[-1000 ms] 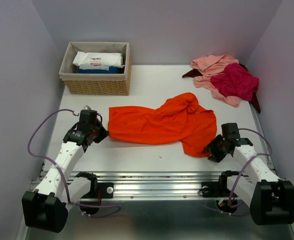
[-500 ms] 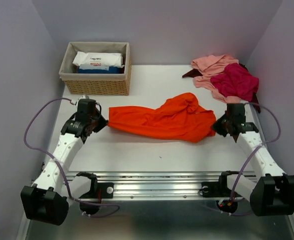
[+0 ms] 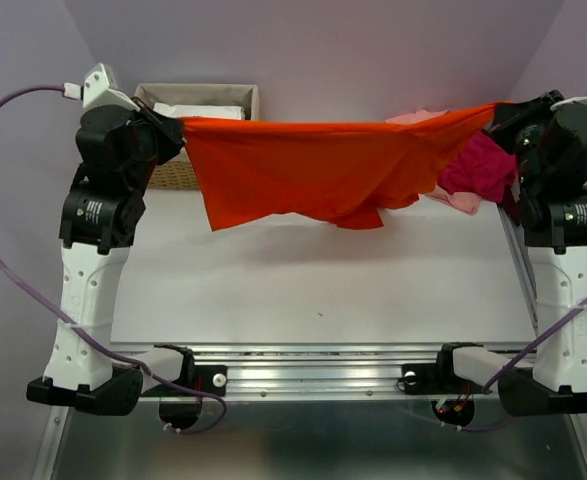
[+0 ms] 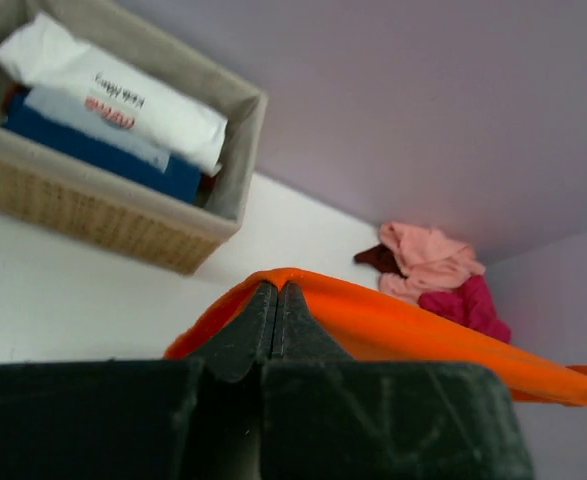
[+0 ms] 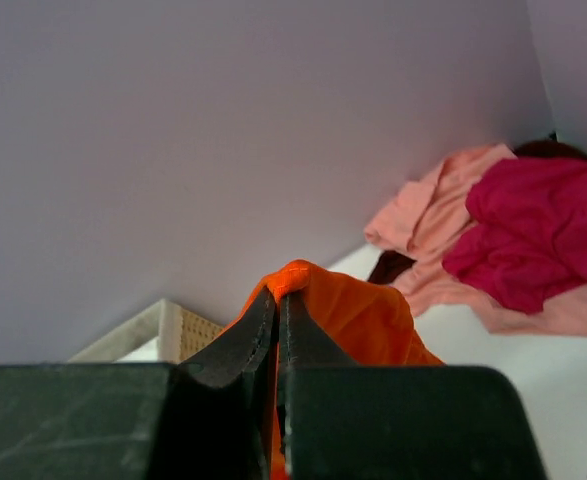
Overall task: Roll the t-shirts
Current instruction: Flatten out the T-shirt at the center of the board.
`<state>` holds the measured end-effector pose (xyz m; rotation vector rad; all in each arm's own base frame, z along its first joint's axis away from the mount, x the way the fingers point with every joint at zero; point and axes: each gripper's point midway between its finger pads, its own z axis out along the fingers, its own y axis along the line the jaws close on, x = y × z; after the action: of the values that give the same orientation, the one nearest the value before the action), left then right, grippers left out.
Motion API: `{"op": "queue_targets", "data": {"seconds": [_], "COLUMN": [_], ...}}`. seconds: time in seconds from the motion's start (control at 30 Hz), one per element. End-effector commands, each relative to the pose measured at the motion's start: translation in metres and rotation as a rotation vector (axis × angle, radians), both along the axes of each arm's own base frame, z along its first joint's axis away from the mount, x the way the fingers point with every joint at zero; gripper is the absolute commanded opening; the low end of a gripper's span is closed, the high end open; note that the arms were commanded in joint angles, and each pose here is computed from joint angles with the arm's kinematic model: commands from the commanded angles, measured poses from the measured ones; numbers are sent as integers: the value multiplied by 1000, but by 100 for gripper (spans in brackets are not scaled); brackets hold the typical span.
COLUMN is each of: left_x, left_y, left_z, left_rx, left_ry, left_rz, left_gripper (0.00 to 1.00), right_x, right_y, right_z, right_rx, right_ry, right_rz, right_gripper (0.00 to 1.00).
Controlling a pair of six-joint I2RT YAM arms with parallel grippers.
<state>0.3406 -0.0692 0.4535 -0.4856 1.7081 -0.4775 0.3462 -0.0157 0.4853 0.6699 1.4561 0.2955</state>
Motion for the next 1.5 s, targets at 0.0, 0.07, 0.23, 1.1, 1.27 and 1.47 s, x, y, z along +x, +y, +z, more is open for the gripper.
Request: {"op": "queue_targets", "data": {"seconds": [0.0, 0.07, 0.23, 1.1, 1.27, 1.47], "left_x": [-26, -38, -73, 0, 25, 38], "left_y": [19, 19, 30, 18, 8, 6], "left_z": [78, 103, 145, 28, -20, -12], "left_rx": [41, 34, 32, 93, 101, 109], "left_ry": [-212, -286, -400, -138, -38, -49], "left_rz": [45, 35, 55, 55, 26, 8], "left_gripper": [0, 0, 0, 0, 0, 0], "right_x": [-25, -35, -71, 39, 82, 83], "right_y": [-5, 0, 7, 13, 23, 25], "right_z": [65, 81, 113, -1, -78, -63], "right_rx": [-47, -51, -69, -103, -85, -77], "right_ry": [-156, -199, -294, 3, 183, 143], "right_rz": [-17, 7, 51, 94, 151, 158], "right_gripper": [1, 1, 1, 1, 1, 1]}}
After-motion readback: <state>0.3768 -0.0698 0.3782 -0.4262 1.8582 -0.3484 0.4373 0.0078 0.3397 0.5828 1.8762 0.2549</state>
